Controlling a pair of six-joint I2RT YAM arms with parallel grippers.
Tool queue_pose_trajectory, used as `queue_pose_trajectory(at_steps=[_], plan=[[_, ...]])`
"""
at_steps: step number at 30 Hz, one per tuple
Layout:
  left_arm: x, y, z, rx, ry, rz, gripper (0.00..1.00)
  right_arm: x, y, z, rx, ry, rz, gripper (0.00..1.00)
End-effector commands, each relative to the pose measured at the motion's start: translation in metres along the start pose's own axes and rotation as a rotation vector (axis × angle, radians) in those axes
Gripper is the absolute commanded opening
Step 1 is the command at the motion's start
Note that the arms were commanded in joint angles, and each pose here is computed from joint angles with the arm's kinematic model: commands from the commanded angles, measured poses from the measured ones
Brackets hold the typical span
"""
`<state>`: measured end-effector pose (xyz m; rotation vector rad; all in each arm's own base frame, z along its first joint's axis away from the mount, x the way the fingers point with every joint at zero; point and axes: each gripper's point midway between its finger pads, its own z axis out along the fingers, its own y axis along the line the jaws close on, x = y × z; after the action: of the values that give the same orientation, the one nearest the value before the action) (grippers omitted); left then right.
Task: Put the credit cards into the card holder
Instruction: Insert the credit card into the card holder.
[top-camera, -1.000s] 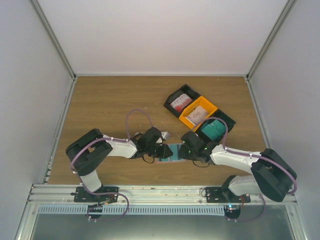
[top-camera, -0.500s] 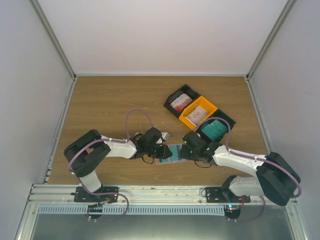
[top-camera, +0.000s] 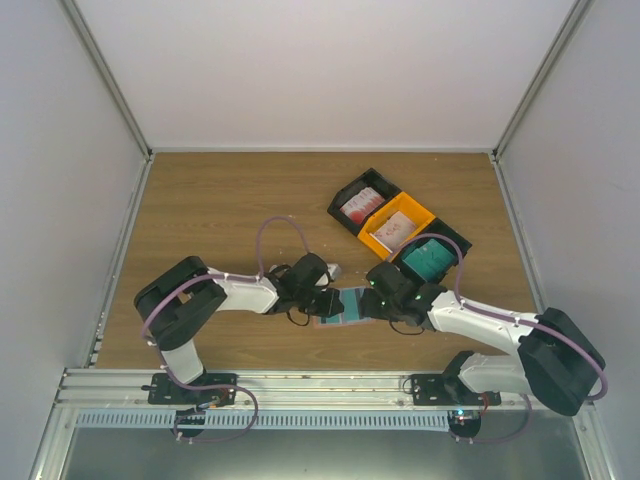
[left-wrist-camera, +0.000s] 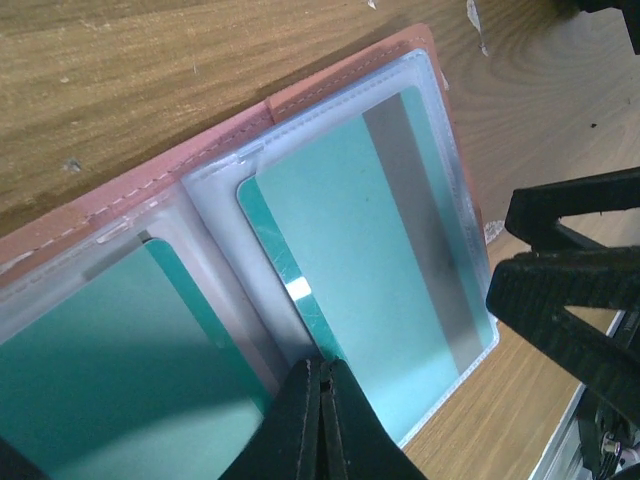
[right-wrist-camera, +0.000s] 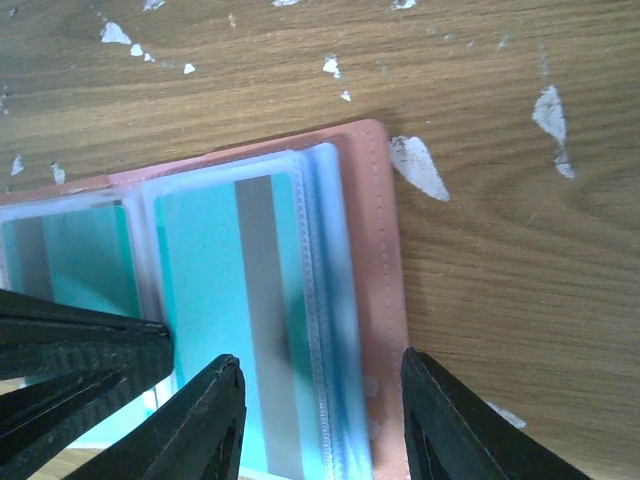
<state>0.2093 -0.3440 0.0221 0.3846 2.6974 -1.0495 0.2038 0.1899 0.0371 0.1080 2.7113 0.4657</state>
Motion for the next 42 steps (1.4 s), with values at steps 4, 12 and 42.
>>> queue_pose_trajectory(at_steps=[4, 12, 42], plan=[[0.012, 0.03, 0.014, -0.134, 0.054, -0.01, 0.0, -0.005, 0.009, -0.002, -0.056, -0.006, 0.007, 0.35], [0.022, 0.045, 0.018, -0.194, 0.097, -0.029, 0.0, -0.002, 0.008, 0.003, -0.051, 0.011, 0.008, 0.27], [0.025, 0.051, 0.023, -0.202, 0.118, -0.042, 0.0, -0.004, 0.009, 0.007, -0.041, 0.018, 0.002, 0.28]])
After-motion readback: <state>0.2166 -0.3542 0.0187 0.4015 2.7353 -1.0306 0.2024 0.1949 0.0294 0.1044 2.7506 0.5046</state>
